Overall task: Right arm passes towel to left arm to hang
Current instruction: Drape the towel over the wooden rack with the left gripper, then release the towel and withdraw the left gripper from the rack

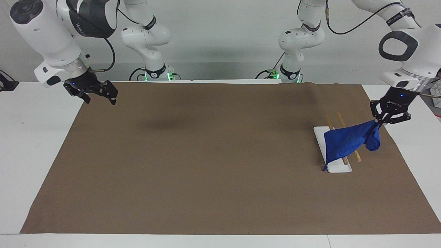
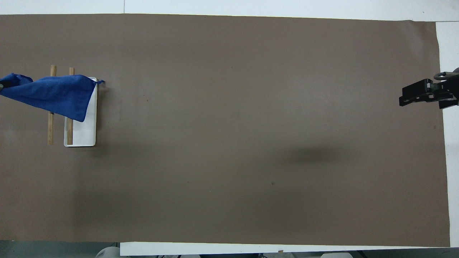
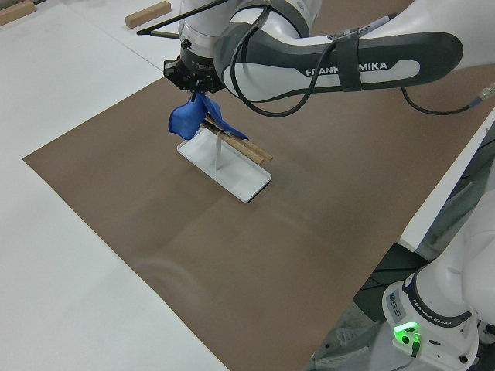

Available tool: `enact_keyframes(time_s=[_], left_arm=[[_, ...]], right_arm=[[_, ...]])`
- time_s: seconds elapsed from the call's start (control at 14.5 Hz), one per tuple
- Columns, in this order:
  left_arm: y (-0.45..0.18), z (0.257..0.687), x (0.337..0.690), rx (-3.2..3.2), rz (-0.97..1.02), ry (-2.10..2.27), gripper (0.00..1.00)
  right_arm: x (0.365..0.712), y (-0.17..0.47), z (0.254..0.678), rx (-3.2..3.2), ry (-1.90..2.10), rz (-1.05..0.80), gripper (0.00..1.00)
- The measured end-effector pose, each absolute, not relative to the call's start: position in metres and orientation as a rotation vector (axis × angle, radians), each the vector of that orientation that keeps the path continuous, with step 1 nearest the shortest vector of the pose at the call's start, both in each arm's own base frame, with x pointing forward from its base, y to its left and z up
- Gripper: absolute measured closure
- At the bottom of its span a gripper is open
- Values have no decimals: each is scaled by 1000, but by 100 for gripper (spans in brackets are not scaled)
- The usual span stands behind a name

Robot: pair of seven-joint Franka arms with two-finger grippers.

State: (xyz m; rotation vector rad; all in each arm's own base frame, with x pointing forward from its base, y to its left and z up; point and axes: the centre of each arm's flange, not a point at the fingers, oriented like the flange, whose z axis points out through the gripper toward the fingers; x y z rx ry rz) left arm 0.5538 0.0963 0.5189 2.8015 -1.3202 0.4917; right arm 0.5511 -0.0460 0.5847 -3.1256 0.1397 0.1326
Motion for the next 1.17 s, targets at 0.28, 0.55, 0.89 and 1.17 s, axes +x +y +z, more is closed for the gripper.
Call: enact_keyframes(time_s=[0.28, 0.55, 0.89, 1.17], left_arm=[[101, 515, 545, 2813, 412, -1447, 94], [98, 515, 545, 2808, 391, -1482, 65], [96, 516, 541, 2869, 361, -1291, 10], [85, 530, 534, 3010, 239, -681, 0]], right_arm=[[551, -46, 585, -3126, 140, 133, 0], [551, -46, 585, -3126, 140, 133, 0], [551, -46, 585, -3126, 140, 133, 0], [551, -46, 585, -3126, 141, 133, 0]])
